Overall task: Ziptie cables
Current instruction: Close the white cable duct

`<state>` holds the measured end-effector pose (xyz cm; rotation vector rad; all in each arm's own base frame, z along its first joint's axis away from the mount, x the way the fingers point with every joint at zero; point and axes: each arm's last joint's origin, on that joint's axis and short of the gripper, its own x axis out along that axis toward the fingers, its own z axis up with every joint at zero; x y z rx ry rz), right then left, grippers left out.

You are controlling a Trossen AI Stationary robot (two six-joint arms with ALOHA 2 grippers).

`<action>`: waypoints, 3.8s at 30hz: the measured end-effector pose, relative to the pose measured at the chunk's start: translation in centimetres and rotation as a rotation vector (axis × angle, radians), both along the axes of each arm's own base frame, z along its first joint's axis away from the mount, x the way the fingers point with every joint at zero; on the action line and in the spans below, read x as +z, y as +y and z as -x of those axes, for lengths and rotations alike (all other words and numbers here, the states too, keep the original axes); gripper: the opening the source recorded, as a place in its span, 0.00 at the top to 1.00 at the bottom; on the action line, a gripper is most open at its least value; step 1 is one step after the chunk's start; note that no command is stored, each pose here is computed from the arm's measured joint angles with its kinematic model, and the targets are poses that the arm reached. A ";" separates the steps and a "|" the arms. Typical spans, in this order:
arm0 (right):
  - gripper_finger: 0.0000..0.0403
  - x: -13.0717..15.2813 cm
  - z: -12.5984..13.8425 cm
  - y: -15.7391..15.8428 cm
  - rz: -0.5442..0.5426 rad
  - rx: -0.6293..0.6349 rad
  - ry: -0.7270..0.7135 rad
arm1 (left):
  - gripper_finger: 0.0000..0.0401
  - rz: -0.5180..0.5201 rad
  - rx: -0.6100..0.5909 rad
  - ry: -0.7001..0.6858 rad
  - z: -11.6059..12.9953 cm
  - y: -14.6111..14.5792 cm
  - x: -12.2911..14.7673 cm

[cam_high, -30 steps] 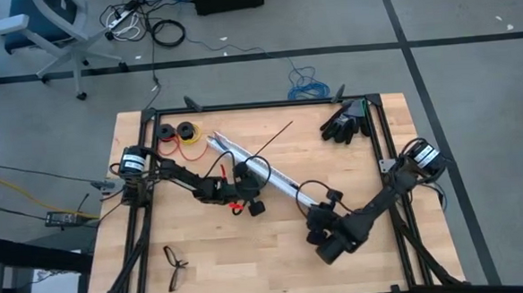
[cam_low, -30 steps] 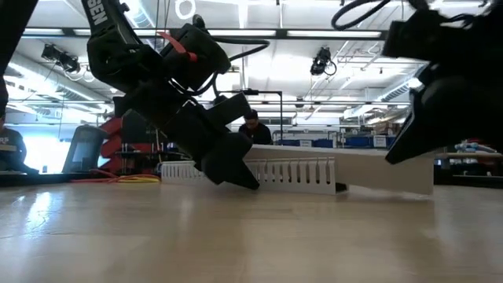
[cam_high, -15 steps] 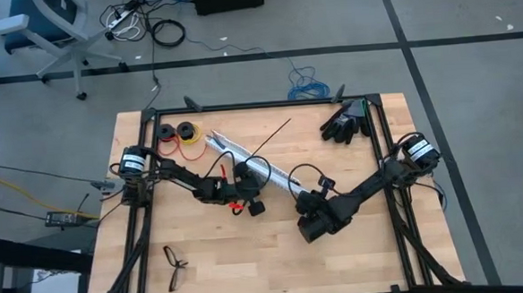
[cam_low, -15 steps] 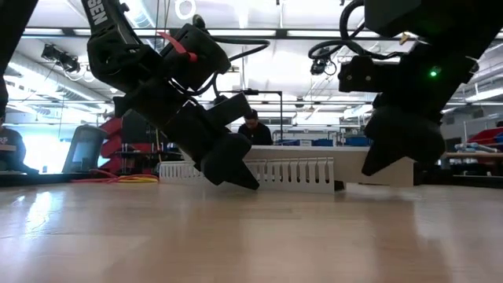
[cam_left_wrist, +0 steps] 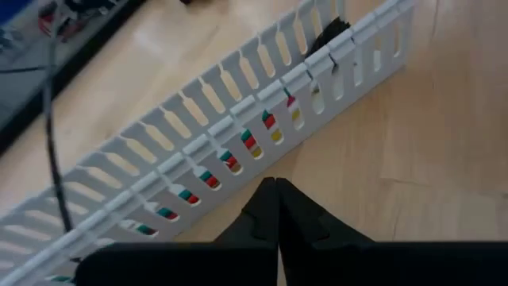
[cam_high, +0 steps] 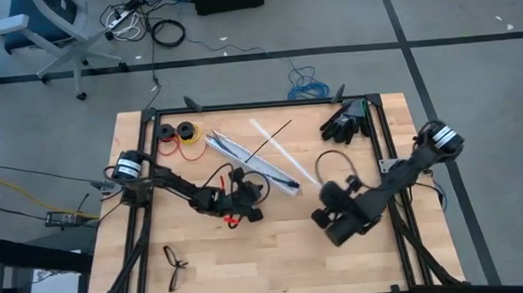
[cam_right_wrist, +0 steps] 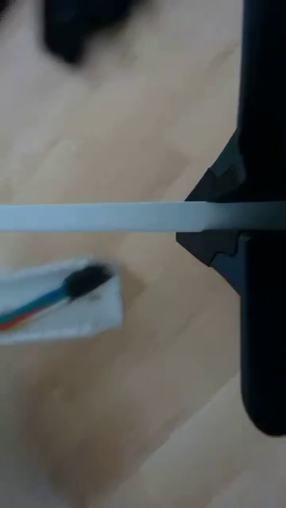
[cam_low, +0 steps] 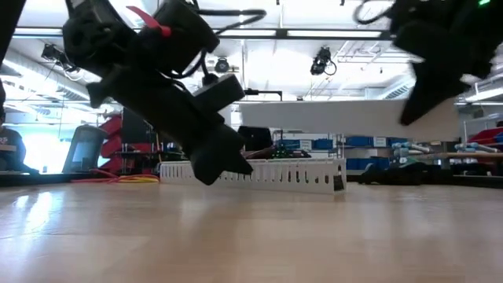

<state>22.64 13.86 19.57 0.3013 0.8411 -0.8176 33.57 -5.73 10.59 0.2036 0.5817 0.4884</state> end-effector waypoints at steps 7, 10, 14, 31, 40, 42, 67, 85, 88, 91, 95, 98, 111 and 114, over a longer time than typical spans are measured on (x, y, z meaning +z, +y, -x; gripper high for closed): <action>0.99 -1.5 5.1 -1.1 -0.320 -0.113 -0.266 | 0.99 -0.012 0.003 0.028 0.4 -0.1 0.5; 0.99 -3.1 6.5 -1.6 -0.475 -0.091 -0.408 | 1.00 -0.014 -0.003 0.038 0.5 -0.3 0.4; 0.99 -5.6 8.1 -3.0 -0.634 -0.101 -0.539 | 1.00 -0.016 -0.019 0.048 0.7 -0.8 0.4; 0.97 -9.5 9.3 -6.6 -0.884 -0.086 -0.733 | 1.00 -0.003 -0.001 0.098 2.4 -1.9 2.2; 0.84 -9.6 9.0 -7.3 -0.810 -0.068 -0.732 | 0.99 0.008 0.005 0.096 2.5 -2.0 2.2; 0.80 -9.6 9.0 -7.4 -0.803 -0.070 -0.733 | 1.00 0.009 0.005 0.097 2.5 -2.0 2.2; 0.81 -9.3 8.5 -7.7 -0.800 0.169 -0.669 | 0.99 0.020 -0.004 0.096 2.5 -2.2 2.2; 0.81 -9.8 8.5 -8.1 -0.630 0.108 -0.579 | 0.99 0.040 -0.013 0.089 2.6 -2.6 2.1; 0.81 -8.8 7.7 -7.4 -0.556 0.131 -0.504 | 0.99 0.039 -0.014 0.090 2.6 -2.6 2.1; 0.81 -7.1 6.8 -6.8 -0.451 0.090 -0.329 | 0.99 0.039 -0.014 0.090 2.6 -2.6 2.1; 0.81 -2.9 6.8 -5.9 -0.300 -0.025 -0.104 | 1.00 0.036 -0.014 0.094 2.7 -2.6 2.1; 0.81 0.6 6.6 -4.3 -0.201 -0.030 -0.082 | 0.99 0.025 -0.006 0.101 2.8 -2.5 2.1; 0.81 -1.0 5.1 7.8 0.053 -0.287 0.147 | 1.00 -0.011 0.025 0.019 4.3 -2.9 6.3; 0.81 -3.3 3.9 9.4 0.166 -0.336 0.142 | 0.99 -0.009 0.013 0.013 4.4 -3.2 6.4</action>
